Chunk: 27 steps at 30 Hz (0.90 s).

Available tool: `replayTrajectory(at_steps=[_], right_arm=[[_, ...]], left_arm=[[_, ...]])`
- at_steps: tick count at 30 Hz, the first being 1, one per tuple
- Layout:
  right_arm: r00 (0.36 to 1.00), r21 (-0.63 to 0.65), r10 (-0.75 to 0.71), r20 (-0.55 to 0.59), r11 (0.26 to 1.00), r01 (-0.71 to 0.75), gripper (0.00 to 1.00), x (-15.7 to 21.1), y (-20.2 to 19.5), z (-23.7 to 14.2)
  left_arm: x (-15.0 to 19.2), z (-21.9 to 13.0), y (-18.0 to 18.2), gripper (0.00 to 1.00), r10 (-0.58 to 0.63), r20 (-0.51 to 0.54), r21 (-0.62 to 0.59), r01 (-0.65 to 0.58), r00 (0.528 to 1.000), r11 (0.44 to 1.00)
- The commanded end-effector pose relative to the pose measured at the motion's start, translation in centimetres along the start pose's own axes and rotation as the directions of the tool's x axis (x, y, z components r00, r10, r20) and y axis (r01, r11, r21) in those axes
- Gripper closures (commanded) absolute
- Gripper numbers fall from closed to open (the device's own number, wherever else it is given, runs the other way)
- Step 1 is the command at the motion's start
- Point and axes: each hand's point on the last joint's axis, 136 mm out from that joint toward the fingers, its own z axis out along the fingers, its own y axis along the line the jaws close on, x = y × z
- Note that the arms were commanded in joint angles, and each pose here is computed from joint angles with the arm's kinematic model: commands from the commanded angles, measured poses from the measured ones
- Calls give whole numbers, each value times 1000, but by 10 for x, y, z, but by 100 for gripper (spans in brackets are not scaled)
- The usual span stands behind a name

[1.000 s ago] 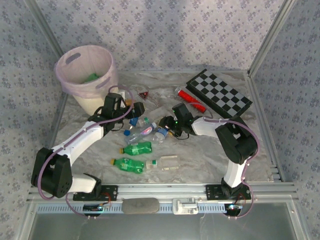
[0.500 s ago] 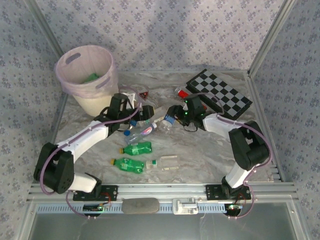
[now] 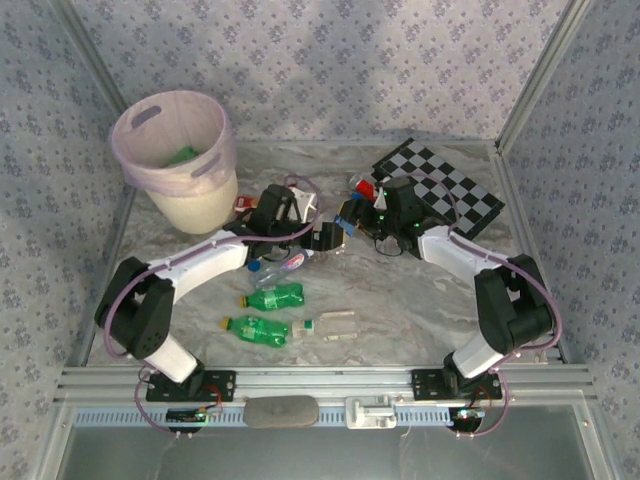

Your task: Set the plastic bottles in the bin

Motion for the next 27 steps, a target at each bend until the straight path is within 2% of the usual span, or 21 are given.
replayTrajectory(at_steps=[1, 7, 17, 21, 23, 27], right_arm=[[999, -53, -48, 18, 997, 49, 49, -7, 21, -10], [999, -62, -50, 18, 997, 51, 50, -6, 23, -12], [999, -82, -45, 11, 996, 46, 51, -4, 29, -9], [999, -87, -45, 12, 995, 46, 51, -4, 31, -8], [999, -89, -46, 10, 995, 47, 51, -4, 31, -7], [999, -89, -45, 10, 995, 45, 49, -3, 31, -6]], left_arm=[[0, 9, -12, 0, 30, -35, 48, -29, 999, 998], [4, 21, -9, 3, 27, -66, 46, -24, 997, 999], [7, 33, -5, 16, 18, -86, 51, -13, 996, 999], [6, 35, -5, 28, 17, -88, 54, -13, 996, 998], [5, 35, -5, 37, 21, -84, 53, -16, 996, 998], [5, 34, -4, 47, 19, -80, 41, -16, 997, 999]])
